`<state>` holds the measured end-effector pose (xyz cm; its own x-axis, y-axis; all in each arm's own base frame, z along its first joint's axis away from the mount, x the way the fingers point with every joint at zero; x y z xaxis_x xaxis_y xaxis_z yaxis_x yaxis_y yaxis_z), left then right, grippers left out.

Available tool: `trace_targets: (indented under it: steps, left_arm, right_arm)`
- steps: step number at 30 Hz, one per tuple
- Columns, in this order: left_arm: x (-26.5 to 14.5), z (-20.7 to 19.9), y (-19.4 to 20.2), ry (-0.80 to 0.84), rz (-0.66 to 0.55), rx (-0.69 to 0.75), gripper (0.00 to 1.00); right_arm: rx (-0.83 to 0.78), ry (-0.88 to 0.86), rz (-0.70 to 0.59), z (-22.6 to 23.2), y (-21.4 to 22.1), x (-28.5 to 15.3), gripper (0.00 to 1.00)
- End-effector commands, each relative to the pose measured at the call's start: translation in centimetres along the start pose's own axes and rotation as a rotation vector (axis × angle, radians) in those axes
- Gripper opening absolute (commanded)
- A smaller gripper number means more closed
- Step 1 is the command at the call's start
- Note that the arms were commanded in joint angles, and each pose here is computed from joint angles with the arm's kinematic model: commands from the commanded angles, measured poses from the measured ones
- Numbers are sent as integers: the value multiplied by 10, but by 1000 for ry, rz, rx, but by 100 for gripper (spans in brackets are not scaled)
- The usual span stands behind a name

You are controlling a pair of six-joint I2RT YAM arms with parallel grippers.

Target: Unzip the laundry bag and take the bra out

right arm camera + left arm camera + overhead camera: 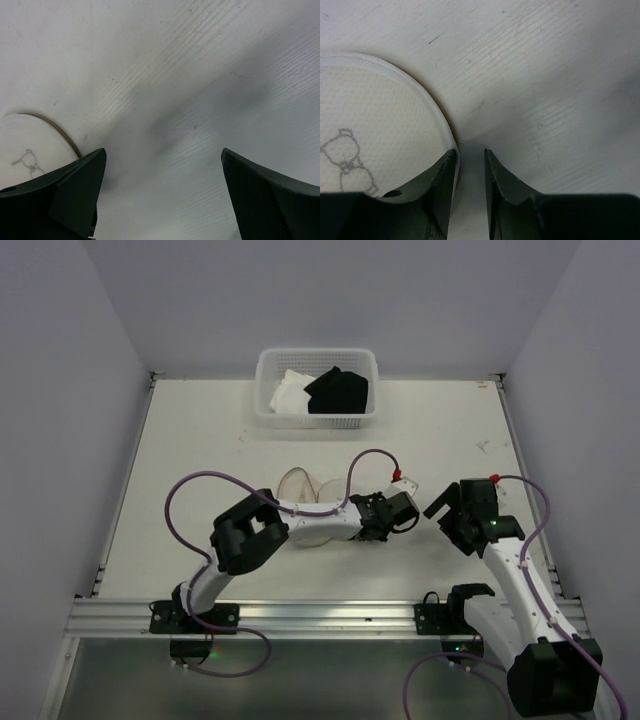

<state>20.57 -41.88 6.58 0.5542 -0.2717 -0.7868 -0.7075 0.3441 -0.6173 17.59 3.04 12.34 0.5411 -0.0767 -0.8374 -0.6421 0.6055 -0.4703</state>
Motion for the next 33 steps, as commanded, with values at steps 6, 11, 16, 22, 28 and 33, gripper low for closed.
trace_targets:
  steps: [6,11,16,22,28,33]
  left_arm:
    - [-11,27,-4,-124,-60,3,33]
    - [-13,33,-4,-147,-66,4,33]
    - [-15,45,-5,-169,-77,-6,34]
    - [-24,58,-10,-199,-109,-28,34]
    - [-34,64,-18,-208,-149,-35,36]
    - [-30,76,-15,-202,-113,-54,36]
  right_arm:
    - [8,-17,6,0,3,0,99]
    - [11,-24,8,0,4,1,99]
    - [11,-23,7,0,3,1,99]
    - [13,-21,9,0,4,2,99]
    - [16,-28,15,1,4,3,99]
    - [18,-35,17,3,4,3,99]
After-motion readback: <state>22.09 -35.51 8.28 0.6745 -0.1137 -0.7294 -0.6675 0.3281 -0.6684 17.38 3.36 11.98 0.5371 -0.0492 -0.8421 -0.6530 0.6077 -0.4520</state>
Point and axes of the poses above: each gripper's point midway between its finger pads, its own x axis out along the fingers, its own z axis along the line the jaws close on, y = z × x, the point moved 6 cm from there along -x, back along the fingers, and after that the axes turned 8 degrees about -x, right-handed, at the moved point
